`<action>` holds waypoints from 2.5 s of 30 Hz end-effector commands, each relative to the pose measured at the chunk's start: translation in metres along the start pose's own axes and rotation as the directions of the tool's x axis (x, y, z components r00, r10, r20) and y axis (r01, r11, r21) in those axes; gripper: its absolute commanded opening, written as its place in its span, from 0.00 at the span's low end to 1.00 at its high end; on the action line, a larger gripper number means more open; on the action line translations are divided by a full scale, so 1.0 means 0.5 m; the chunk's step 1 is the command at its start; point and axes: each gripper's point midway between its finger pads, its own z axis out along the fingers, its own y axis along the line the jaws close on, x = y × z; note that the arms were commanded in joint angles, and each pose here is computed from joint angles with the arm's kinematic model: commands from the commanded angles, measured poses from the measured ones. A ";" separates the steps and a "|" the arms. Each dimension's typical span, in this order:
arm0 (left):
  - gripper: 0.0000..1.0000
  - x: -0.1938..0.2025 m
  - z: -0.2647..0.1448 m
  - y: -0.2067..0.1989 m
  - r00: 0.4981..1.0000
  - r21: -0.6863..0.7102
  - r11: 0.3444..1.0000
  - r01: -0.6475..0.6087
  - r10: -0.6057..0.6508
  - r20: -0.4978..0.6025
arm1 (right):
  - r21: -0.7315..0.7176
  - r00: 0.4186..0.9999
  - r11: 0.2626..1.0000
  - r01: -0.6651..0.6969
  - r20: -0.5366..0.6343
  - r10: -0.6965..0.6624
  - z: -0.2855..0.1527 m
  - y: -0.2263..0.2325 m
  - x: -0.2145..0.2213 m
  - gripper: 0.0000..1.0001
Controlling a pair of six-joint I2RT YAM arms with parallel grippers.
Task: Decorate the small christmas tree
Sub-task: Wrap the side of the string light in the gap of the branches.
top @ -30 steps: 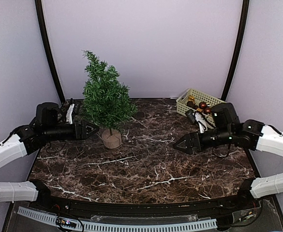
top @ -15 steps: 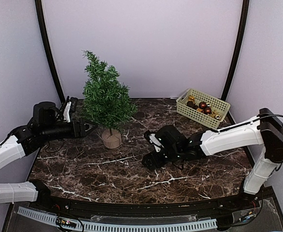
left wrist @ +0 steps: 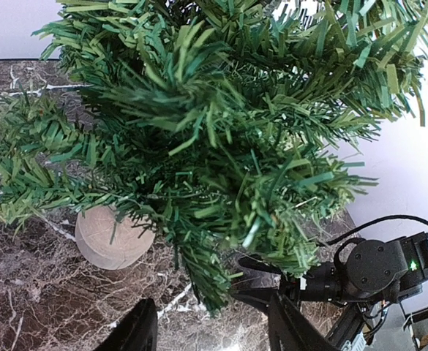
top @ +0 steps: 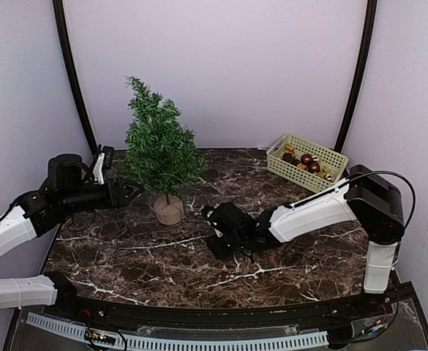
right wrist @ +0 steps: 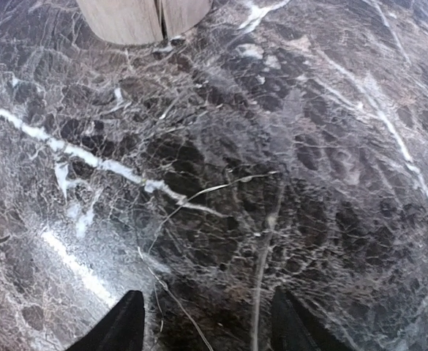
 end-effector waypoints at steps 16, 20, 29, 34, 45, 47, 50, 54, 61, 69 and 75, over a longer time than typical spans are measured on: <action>0.51 0.014 0.041 -0.007 0.999 0.054 0.999 0.000 0.002 -0.043 | 0.183 0.992 0.978 -0.095 0.096 0.078 -0.102 -0.061 -0.033 0.00; 0.25 0.002 0.044 -0.007 1.000 0.050 0.999 -0.010 0.011 -0.018 | 0.232 0.982 0.964 -0.132 0.162 0.096 -0.206 -0.105 -0.068 0.00; 0.00 -0.014 0.014 0.035 0.999 -0.067 0.997 -0.025 0.027 0.033 | 0.190 0.925 0.946 -0.263 0.328 0.191 -0.426 -0.210 -0.161 0.00; 0.00 -0.036 -0.004 0.066 0.998 -0.054 0.998 -0.018 0.021 0.054 | 0.079 0.893 0.959 -0.272 0.391 0.222 -0.493 -0.216 -0.224 0.00; 0.00 -0.064 0.005 0.116 0.990 -0.060 0.988 -0.140 0.142 0.023 | 0.112 0.905 0.954 -0.277 0.364 0.220 -0.434 -0.238 -0.270 0.00; 0.00 -0.072 0.005 0.121 0.989 -0.058 0.989 -0.139 0.141 0.032 | 0.113 0.903 0.951 -0.288 0.363 0.230 -0.420 -0.253 -0.278 0.00; 0.01 -0.079 0.005 0.127 0.990 -0.068 0.989 -0.131 0.134 0.040 | 0.101 0.904 0.951 -0.293 0.354 0.241 -0.392 -0.270 -0.285 0.00; 0.24 -0.081 -0.007 0.131 0.991 -0.101 0.987 -0.122 0.126 0.034 | 0.082 0.915 0.958 -0.276 0.327 0.236 -0.353 -0.275 -0.296 0.00; 0.74 -0.060 -0.076 0.119 0.997 -0.165 0.985 -0.053 0.061 0.043 | 0.066 0.921 0.960 -0.272 0.308 0.240 -0.315 -0.274 -0.306 0.00; 0.89 0.005 -0.094 0.026 0.989 0.063 0.989 0.130 -0.134 0.065 | 0.036 0.912 0.960 -0.278 0.324 0.252 -0.318 -0.269 -0.312 0.00; 0.92 0.049 -0.053 -0.012 0.984 0.125 0.977 0.175 -0.176 -0.004 | 0.026 0.907 0.957 -0.288 0.327 0.264 -0.315 -0.267 -0.305 0.00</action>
